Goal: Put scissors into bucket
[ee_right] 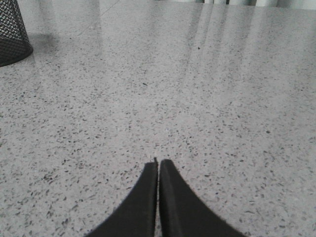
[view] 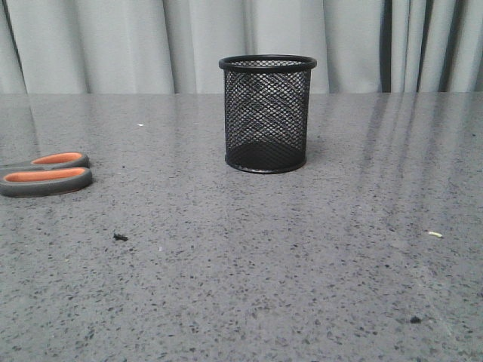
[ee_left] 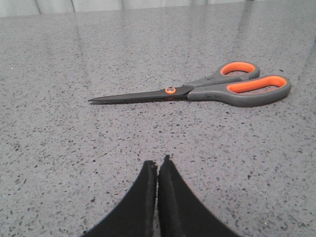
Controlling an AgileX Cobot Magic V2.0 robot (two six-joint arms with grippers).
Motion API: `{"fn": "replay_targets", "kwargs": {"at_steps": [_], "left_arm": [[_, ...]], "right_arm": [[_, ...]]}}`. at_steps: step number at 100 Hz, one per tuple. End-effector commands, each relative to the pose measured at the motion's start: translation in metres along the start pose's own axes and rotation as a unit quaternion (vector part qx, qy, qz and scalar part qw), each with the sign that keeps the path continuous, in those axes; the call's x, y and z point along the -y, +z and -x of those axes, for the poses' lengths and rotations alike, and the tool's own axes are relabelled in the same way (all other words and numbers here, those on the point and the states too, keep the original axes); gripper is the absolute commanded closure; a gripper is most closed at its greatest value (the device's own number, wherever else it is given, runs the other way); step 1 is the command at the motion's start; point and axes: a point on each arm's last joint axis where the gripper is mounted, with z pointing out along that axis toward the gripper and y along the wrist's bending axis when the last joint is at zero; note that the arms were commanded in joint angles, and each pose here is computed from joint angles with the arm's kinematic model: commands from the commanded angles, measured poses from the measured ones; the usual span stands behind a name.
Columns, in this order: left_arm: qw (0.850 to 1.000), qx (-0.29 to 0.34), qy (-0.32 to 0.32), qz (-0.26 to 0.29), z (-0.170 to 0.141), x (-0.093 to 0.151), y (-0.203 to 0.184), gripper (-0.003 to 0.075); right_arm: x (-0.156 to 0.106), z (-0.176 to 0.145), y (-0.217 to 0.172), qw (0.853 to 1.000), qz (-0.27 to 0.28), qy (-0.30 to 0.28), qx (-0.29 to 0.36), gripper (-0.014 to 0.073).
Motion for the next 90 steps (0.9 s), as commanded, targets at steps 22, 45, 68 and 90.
{"fn": "replay_targets", "kwargs": {"at_steps": [22,45,68,90], "left_arm": [[1.000,0.016,-0.005,-0.001,-0.008,0.000,0.002,0.0740],[1.000,0.016,-0.005,-0.001,-0.008,0.000,0.002,0.0740],[1.000,0.016,-0.005,-0.001,-0.008,0.000,0.002,0.0740],[1.000,0.020,-0.006,-0.001,-0.007,0.000,0.002,0.0740]], "right_arm": [[0.001,0.002,-0.001,1.000,-0.005,-0.007,0.026,0.0640],[0.001,0.002,-0.001,1.000,-0.005,-0.007,0.026,0.0640],[0.001,0.002,-0.001,1.000,-0.005,-0.007,0.029,0.0640],[0.002,0.013,-0.002,0.996,-0.012,-0.009,0.089,0.0640]]}}
